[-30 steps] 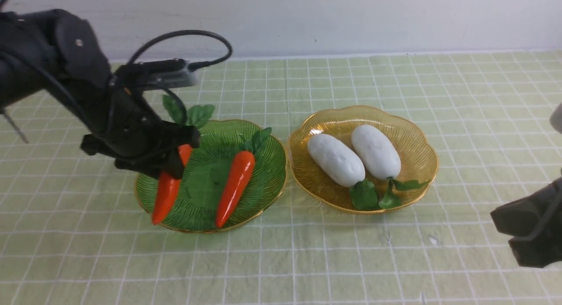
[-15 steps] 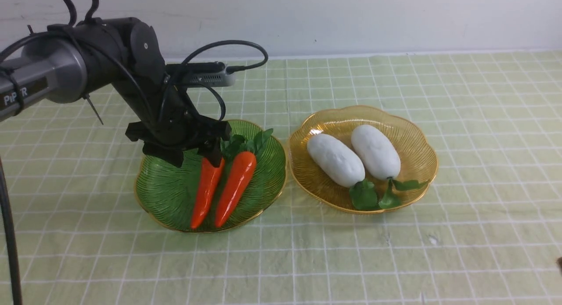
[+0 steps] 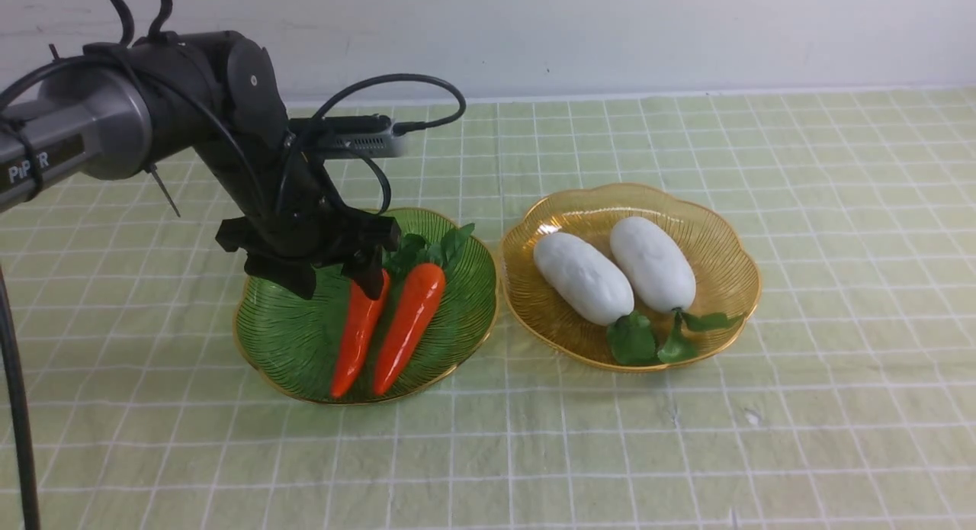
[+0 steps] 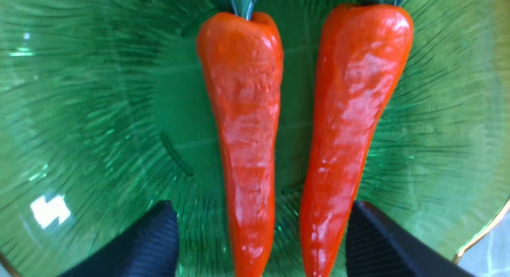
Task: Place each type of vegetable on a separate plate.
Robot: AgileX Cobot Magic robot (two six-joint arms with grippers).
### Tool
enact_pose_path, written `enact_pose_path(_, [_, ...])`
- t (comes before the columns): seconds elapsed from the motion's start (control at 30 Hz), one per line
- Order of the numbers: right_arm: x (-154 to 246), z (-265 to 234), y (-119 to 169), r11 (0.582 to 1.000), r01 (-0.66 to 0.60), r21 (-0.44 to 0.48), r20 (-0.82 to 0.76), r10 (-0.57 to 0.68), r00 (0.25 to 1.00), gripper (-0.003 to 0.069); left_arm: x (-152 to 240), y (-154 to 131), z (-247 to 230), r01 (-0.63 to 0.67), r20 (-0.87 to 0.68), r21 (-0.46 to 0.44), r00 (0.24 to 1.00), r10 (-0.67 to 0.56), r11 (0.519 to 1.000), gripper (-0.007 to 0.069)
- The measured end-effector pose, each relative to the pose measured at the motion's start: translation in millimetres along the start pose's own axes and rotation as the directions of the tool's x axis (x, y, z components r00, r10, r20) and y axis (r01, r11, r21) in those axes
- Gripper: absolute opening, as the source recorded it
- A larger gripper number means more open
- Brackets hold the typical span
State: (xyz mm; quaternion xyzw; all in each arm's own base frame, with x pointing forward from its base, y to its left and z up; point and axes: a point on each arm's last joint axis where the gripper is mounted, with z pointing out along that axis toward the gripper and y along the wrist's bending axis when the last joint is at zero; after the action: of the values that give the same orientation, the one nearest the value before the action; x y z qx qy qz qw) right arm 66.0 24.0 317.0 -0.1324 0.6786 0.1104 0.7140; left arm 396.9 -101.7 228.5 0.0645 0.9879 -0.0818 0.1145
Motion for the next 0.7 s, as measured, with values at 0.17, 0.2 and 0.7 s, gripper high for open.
enact_pose_path(0.17, [13.9,3.5,0.1,1.000,-0.003,-0.013,0.015,0.003,1.000,-0.0014,2.5,0.1,0.0,-0.021,-0.028,-0.001,0.999,0.021,1.000,0.0288])
enact_pose_path(0.2, [15.6,3.8,0.2,1.000,-0.001,0.004,0.008,0.001,1.000,-0.0014,2.9,0.4,0.0,-0.024,-0.031,-0.003,0.999,0.023,1.000,0.0232])
enact_pose_path(0.7, [42.9,5.8,1.5,1.000,-0.004,-0.003,-0.115,0.004,0.993,-0.0014,-28.2,-11.8,-64.3,-0.063,0.067,0.010,0.996,0.062,0.998,-0.0008])
